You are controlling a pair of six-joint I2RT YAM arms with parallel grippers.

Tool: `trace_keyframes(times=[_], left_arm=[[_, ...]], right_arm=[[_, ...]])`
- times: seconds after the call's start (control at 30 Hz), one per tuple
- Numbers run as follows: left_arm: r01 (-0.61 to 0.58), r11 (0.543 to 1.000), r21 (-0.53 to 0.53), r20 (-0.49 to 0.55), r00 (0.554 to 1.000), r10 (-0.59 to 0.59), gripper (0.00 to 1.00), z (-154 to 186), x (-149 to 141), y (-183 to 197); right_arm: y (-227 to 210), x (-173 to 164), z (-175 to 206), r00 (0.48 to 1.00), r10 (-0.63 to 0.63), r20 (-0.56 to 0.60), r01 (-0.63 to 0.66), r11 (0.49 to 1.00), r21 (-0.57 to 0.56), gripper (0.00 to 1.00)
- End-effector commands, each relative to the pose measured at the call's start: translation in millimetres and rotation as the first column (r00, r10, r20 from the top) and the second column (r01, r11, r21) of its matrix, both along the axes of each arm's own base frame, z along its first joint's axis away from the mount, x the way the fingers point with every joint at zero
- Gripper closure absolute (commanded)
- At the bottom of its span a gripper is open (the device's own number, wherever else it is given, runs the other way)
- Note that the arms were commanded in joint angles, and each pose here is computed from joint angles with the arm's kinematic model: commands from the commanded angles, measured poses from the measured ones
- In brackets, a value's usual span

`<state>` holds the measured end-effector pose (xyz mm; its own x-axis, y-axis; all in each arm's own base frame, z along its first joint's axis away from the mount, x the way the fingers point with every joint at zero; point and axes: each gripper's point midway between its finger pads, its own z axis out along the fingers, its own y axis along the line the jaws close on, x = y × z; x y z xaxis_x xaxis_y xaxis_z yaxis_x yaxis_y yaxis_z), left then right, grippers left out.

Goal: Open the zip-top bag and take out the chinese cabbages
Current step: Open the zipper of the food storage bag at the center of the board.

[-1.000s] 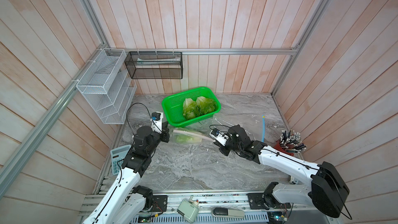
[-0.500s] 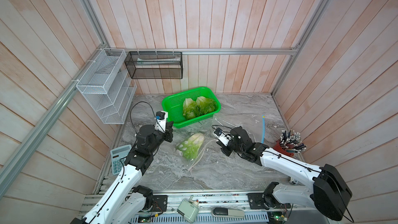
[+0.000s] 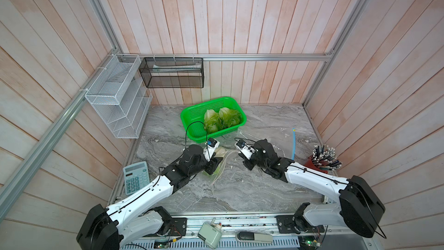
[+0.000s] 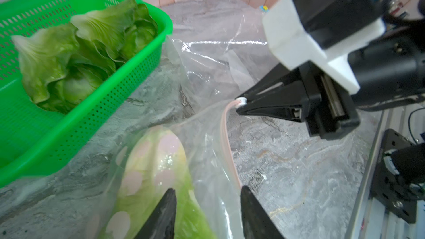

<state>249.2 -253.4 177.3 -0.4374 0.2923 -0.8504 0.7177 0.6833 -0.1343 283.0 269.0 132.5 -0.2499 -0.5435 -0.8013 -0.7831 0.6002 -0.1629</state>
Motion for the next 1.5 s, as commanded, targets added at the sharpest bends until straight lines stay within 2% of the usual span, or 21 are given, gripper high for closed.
trace_keyframes(times=[0.0, 0.2, 0.4, 0.67, 1.27, 1.47], left_arm=[[0.027, 1.0, 0.005, 0.006, 1.0, -0.027, 0.54, 11.9, -6.0, -9.2], [-0.002, 0.999, 0.043, -0.027, 1.0, 0.003, 0.55, 5.0, -12.9, -9.9], [-0.072, 0.99, 0.123, -0.045, 0.996, 0.078, 0.6, -7.3, -6.2, -4.6], [-0.118, 0.984, 0.131, -0.037, 0.992, 0.124, 0.68, -4.0, -3.3, 3.3], [-0.142, 0.981, 0.134, -0.047, 0.988, 0.149, 0.72, 2.9, -8.5, 12.5], [-0.145, 0.979, 0.144, -0.054, 0.987, 0.154, 0.76, 1.3, -9.8, 15.0]], right_arm=[[6.9, 12.3, 17.0, 0.999, -0.005, 0.046, 0.004, 1.0, 0.022, 0.97], [9.5, 15.1, 17.5, 0.999, -0.001, 0.044, 0.0, 1.0, 0.015, 0.97], [11.5, 15.8, 19.9, 0.999, 0.009, 0.045, -0.009, 1.0, 0.01, 0.97], [10.8, 13.1, 19.5, 0.999, 0.023, 0.046, -0.023, 1.0, 0.001, 0.96], [14.8, 12.8, 18.3, 0.999, 0.041, 0.026, -0.041, 0.999, -0.008, 0.97], [15.2, 11.4, 20.0, 0.999, 0.047, 0.021, -0.047, 0.999, -0.007, 0.96]])
